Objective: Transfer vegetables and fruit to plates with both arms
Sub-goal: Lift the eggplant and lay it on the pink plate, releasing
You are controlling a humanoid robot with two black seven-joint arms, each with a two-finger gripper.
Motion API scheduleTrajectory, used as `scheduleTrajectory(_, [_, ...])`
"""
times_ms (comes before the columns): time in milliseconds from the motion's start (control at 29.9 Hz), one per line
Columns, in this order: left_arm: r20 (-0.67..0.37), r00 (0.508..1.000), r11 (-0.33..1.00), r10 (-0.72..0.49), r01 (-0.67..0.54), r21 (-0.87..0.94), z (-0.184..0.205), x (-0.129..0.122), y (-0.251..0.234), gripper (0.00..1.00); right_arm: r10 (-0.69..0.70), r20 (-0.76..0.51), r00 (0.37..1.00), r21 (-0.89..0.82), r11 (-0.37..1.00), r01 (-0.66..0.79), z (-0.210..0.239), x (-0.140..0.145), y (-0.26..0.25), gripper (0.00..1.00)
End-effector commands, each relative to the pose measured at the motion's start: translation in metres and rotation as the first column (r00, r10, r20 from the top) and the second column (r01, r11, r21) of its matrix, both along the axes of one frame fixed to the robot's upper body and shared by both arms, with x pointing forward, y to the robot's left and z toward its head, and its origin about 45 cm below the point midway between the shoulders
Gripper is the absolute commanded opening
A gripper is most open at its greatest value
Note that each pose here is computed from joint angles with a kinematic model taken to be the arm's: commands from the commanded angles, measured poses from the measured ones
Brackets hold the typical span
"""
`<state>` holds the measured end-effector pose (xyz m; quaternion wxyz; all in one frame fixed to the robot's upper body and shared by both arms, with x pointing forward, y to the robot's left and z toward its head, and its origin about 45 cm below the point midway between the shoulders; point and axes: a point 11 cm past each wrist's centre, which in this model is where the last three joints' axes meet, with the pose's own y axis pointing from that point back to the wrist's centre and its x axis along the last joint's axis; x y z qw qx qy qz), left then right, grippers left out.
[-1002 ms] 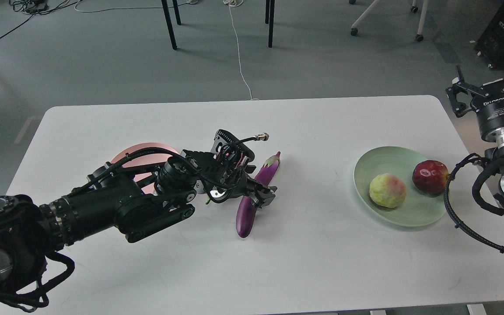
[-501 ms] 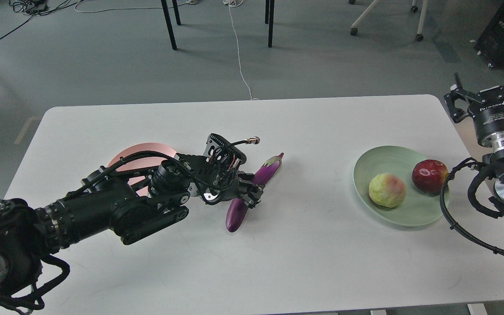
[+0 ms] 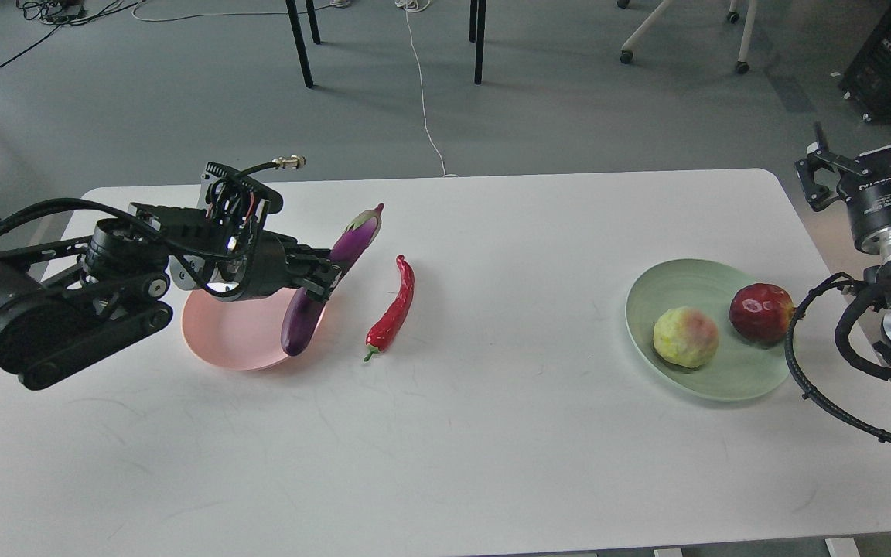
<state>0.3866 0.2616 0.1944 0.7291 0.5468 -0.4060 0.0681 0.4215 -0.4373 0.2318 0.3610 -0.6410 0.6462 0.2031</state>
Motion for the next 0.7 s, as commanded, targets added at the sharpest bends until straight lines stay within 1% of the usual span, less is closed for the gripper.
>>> scheduleTrajectory(0, [-0.056,0.995,0.996,0.084,-0.083,0.032,-0.026,-0.013,0.036,0.18,0.003,-0.001,1.000,0.004,1.000,-0.003,-0.001,0.000,0.002,0.98])
scheduleTrajectory(100, [-0.050,0.989,0.990,0.137,-0.134,0.050,-0.032,-0.007,0.052,0.21,0.000,-0.001,1.000,0.002,1.000,0.000,-0.001,0.000,0.001,0.98])
scheduleTrajectory(134, [-0.044,0.988,0.988,0.149,-0.146,0.051,-0.032,-0.005,0.056,0.23,0.000,-0.001,1.000,0.002,1.000,0.000,-0.001,0.000,0.001,0.98])
scheduleTrajectory(167, [-0.043,0.987,0.987,0.155,-0.153,0.058,-0.033,-0.005,0.059,0.29,0.001,-0.002,1.000,-0.001,1.000,-0.001,-0.001,0.000,0.001,0.98])
scheduleTrajectory(200, [-0.043,0.987,0.986,0.155,-0.152,0.061,-0.034,-0.005,0.059,0.37,-0.002,-0.002,1.000,-0.002,1.000,0.002,-0.001,0.000,-0.001,0.98])
scheduleTrajectory(267, [-0.039,0.987,0.986,0.153,-0.150,0.066,-0.035,-0.006,0.059,0.68,-0.004,-0.002,1.000,-0.004,1.000,0.004,0.000,-0.001,-0.002,0.98])
scheduleTrajectory(301, [-0.033,0.987,0.986,0.154,-0.152,0.061,-0.033,-0.004,0.058,0.74,-0.005,-0.001,1.000,-0.006,1.000,0.005,0.000,-0.001,-0.003,0.98])
scheduleTrajectory(534, [-0.009,0.988,0.987,0.153,-0.153,0.052,-0.023,0.003,0.056,0.79,-0.003,0.000,1.000,-0.005,1.000,0.003,0.001,0.000,-0.002,0.98])
scheduleTrajectory(601, [0.023,0.989,0.988,0.143,-0.144,0.047,-0.010,0.013,0.051,0.79,-0.001,-0.001,1.000,-0.003,1.000,0.001,0.000,0.000,0.000,0.98])
scheduleTrajectory(668, [0.059,0.992,0.993,0.113,-0.115,0.035,0.007,0.026,0.035,0.80,0.000,-0.003,1.000,-0.002,1.000,0.000,-0.001,0.000,0.000,0.98])
